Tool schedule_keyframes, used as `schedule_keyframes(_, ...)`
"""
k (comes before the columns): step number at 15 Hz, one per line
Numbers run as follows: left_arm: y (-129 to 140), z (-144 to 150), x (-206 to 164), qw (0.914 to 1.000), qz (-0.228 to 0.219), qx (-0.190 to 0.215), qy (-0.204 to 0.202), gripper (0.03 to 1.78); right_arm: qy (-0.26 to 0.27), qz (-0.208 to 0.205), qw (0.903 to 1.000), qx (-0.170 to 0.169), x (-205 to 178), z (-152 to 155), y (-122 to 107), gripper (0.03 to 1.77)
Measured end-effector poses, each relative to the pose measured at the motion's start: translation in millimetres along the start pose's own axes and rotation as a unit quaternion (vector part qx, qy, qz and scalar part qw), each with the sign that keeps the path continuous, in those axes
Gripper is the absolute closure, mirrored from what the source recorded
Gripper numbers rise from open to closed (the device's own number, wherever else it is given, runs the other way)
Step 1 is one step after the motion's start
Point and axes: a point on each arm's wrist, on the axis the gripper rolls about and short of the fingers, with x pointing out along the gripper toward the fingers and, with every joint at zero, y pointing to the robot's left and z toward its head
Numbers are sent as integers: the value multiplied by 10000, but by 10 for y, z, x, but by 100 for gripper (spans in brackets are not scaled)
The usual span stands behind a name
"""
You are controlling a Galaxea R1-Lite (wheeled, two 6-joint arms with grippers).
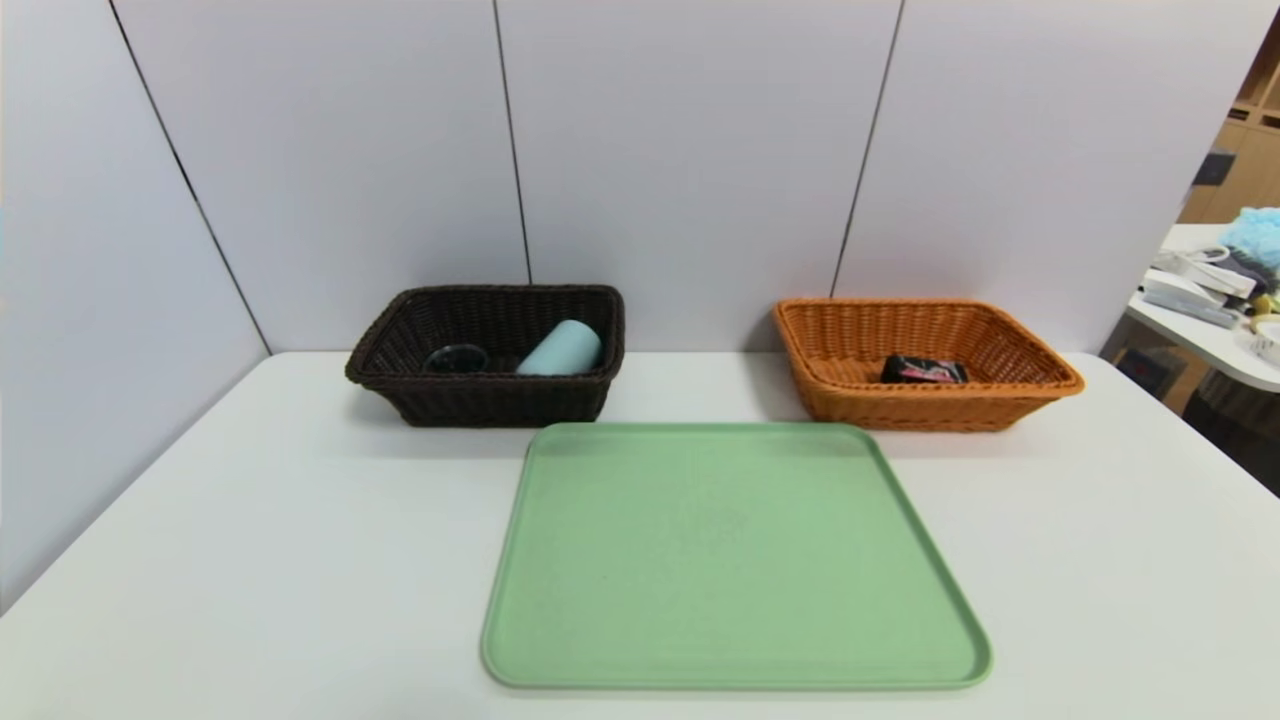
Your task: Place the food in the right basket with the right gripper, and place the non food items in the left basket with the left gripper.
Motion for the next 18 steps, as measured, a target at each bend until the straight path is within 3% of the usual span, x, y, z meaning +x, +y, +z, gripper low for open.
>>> schedule_keyframes(2, -1, 5, 1, 10000, -39, -38, -49, 12, 17, 92, 10000, 1, -6, -37, 8, 10)
schedule_keyframes(7, -14, 87, -32, 9972, -691, -176, -229, 12, 17, 121, 9999, -4, -7, -67, 13, 10)
schedule_keyframes(11, -19, 53, -53, 9953, -940, -206, -94, 12, 39, 117, 9999, -13, -1, -85, 14, 10)
schedule_keyframes(18, -40, -87, -111, 9940, -1081, -147, 22, 12, -24, 63, 10000, -21, -13, -55, 9, 10)
